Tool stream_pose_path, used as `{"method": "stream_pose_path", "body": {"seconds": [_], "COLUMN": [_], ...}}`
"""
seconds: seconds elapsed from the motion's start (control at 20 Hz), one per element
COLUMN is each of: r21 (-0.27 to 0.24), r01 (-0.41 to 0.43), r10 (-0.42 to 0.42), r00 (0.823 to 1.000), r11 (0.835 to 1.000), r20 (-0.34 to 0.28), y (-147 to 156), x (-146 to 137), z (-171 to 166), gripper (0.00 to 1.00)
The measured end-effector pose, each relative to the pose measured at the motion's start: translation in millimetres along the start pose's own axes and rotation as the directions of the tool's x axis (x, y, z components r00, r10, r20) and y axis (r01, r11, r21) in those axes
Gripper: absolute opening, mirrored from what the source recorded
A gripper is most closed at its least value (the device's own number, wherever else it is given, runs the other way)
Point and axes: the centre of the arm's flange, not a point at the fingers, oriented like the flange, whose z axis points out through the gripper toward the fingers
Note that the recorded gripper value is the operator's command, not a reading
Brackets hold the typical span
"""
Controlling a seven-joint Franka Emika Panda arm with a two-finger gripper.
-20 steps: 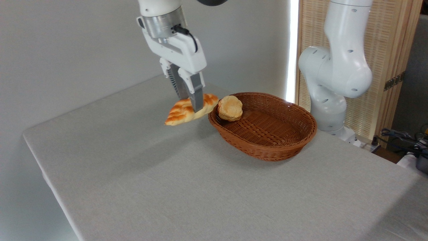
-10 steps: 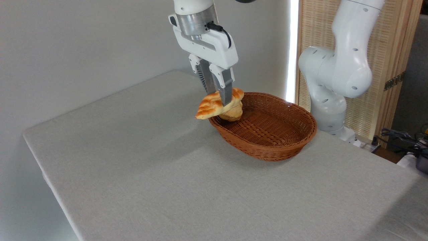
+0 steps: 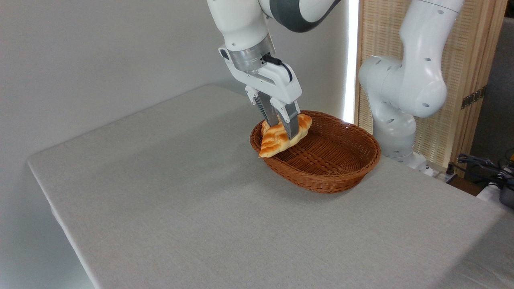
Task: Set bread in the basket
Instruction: 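Lower the roll into the basket beside the round bun, then open the gripper and raise it away from the basket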
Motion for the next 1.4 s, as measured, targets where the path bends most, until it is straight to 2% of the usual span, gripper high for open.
{"method": "stream_pose_path", "body": {"seconds": [0.5, 0.7, 0.9, 1.1, 1.25, 1.4], "r21": [-0.01, 0.008, 0.075, 0.177, 0.2, 0.201], "r01": [-0.002, -0.013, -0.024, -0.029, -0.016, 0.01], "r10": [0.002, 0.013, 0.03, 0.066, 0.066, 0.046], "r00": [1.0, 1.0, 0.997, 0.976, 0.966, 0.961], "r11": [1.0, 1.0, 0.997, 0.984, 0.98, 0.98], "r20": [0.018, 0.008, -0.078, -0.207, -0.249, -0.272], "y": [1.1, 5.4, 9.0, 12.5, 1.7, -19.3], "x": [0.2, 4.4, 12.6, 29.2, 41.0, 52.1], "z": [9.4, 4.3, -32.6, -74.7, -93.3, -109.9], "gripper": [1.0, 1.0, 1.0, 1.0, 1.0, 1.0]}}
